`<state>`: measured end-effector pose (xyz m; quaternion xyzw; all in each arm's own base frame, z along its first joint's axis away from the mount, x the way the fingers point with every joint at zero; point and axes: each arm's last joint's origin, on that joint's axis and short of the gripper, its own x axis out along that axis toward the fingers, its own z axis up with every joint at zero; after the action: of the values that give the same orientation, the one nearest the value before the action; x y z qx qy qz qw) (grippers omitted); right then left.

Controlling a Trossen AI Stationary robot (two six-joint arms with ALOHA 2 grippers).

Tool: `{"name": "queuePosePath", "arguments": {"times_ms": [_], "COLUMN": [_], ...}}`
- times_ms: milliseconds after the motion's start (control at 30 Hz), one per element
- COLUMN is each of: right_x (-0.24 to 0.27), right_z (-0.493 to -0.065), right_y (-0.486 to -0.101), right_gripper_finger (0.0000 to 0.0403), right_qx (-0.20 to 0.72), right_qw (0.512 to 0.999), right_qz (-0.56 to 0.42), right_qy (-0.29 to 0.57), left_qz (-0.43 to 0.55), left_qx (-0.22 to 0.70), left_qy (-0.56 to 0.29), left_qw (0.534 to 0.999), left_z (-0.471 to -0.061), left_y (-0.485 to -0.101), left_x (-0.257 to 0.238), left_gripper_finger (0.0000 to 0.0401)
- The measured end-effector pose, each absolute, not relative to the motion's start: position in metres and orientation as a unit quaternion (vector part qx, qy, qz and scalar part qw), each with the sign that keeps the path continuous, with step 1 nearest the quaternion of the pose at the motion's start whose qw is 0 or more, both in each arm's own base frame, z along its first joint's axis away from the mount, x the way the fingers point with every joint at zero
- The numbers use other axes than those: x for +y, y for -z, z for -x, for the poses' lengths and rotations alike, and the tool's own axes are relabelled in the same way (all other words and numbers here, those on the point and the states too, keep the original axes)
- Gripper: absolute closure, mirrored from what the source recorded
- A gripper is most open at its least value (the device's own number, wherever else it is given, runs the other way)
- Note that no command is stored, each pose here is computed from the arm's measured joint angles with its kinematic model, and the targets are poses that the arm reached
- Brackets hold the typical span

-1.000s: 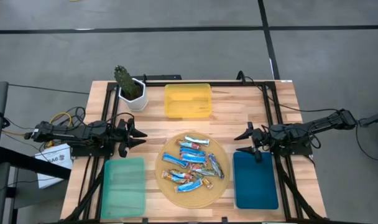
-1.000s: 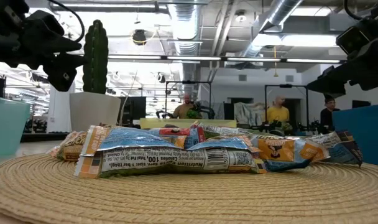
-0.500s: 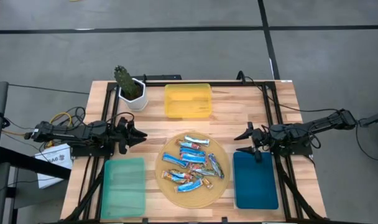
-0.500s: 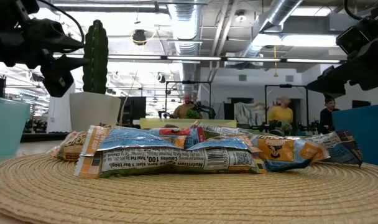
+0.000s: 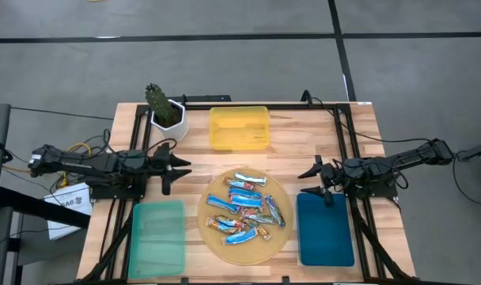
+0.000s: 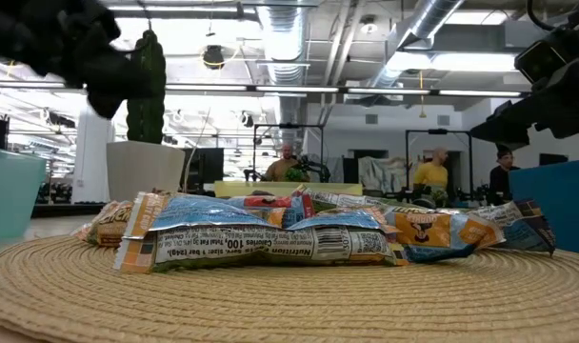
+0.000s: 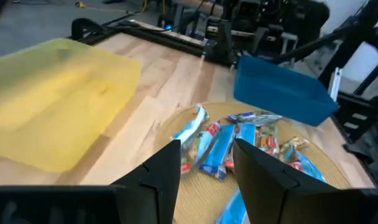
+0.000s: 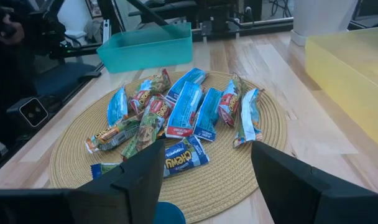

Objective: Pick and place Granola Bars by type
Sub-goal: Put the red granola bar into the light blue bin

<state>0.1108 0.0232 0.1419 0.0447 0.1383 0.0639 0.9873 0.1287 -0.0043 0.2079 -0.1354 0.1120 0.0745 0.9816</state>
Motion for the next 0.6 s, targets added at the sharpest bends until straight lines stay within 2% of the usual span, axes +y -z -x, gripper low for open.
{"name": "queuePosePath", "arguments": {"times_ms": [300, 600], "right_x": [0.023, 0.023], "right_z": [-0.111, -0.111], "right_y": [-0.142, -0.142], "right_gripper_finger": [0.0168, 0.0168], "right_qx": [0.138, 0.138], "right_qw": [0.987, 0.987], "right_qz": [-0.045, -0.045], "right_qy": [-0.064, -0.064], "left_qz": [0.02, -0.103], "left_qx": [0.18, 0.258], "left_qy": [-0.054, -0.021], "left_qw": [0.982, 0.961], "left_z": [-0.188, -0.262], "left_y": [-0.248, -0.265], "left_x": [-0.016, -0.039], "left_gripper_finger": [0.0262, 0.0262]}}
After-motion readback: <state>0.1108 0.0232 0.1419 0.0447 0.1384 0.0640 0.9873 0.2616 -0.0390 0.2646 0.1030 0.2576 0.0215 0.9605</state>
